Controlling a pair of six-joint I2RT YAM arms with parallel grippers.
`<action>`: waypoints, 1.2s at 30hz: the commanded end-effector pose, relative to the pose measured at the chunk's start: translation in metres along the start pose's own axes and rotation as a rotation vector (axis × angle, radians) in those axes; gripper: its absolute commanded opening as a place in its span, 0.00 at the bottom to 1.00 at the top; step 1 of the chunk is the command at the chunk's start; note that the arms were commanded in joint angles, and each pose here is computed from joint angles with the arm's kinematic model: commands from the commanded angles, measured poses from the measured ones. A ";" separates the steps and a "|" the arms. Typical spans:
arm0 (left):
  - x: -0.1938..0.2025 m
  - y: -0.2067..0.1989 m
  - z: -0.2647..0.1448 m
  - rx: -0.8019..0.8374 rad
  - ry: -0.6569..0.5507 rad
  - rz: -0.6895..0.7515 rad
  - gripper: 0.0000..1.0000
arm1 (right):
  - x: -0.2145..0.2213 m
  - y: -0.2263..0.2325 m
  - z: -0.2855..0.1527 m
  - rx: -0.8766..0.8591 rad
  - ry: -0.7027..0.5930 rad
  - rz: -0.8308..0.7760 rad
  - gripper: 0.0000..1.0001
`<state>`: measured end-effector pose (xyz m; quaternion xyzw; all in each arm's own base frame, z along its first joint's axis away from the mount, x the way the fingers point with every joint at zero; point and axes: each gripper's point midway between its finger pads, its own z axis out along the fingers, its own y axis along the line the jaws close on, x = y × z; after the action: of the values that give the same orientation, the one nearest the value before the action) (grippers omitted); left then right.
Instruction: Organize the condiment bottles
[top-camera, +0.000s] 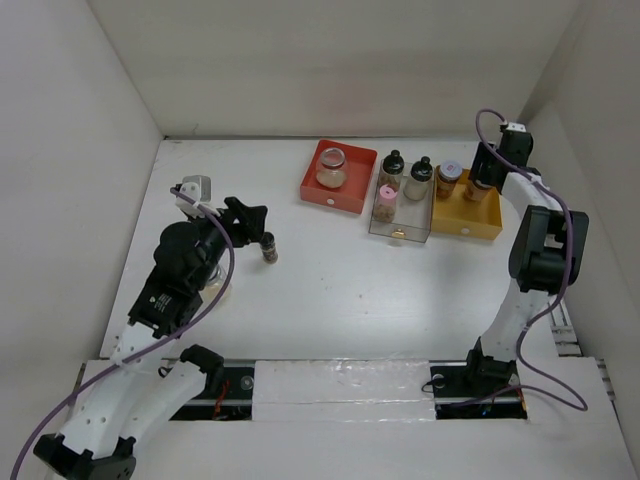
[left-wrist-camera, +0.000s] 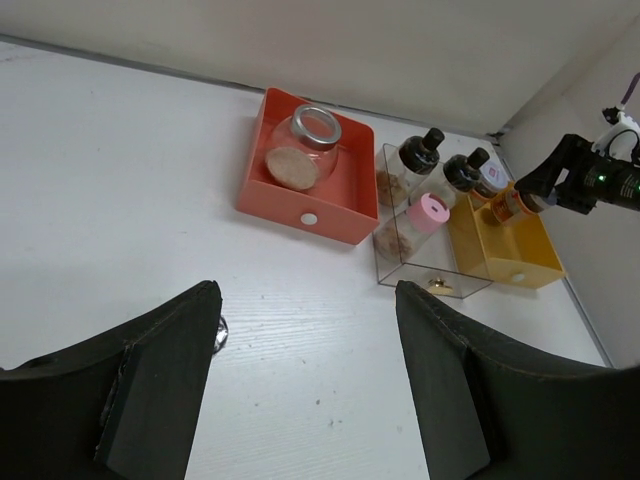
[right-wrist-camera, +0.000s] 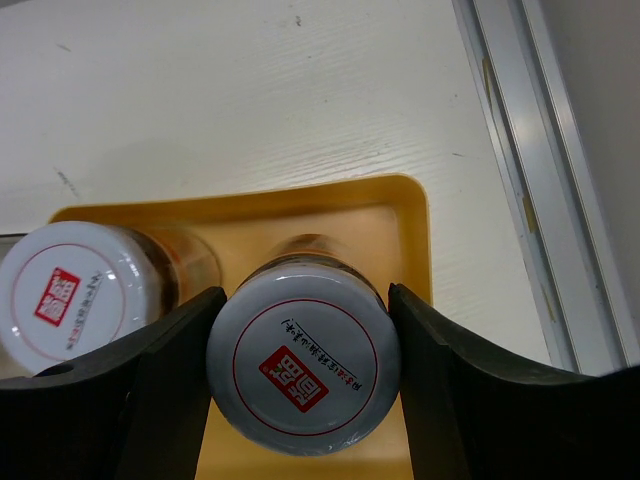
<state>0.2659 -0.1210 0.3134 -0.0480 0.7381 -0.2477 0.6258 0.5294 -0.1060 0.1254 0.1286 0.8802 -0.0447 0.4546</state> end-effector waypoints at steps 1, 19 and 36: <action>-0.015 -0.003 0.002 0.000 -0.045 0.014 0.66 | -0.067 0.004 -0.007 -0.025 -0.195 0.011 0.63; -0.025 0.001 -0.007 -0.023 -0.087 0.008 0.66 | -0.112 0.015 -0.060 -0.054 -0.310 -0.029 0.93; -0.065 0.022 -0.048 -0.118 -0.298 -0.075 0.65 | 0.033 0.392 -0.301 -1.127 -0.431 -0.652 0.59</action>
<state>0.2362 -0.0655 0.3634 -0.1365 0.6570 -0.2184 0.7085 0.4198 0.2764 0.3183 -0.3152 0.6846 0.2202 0.6192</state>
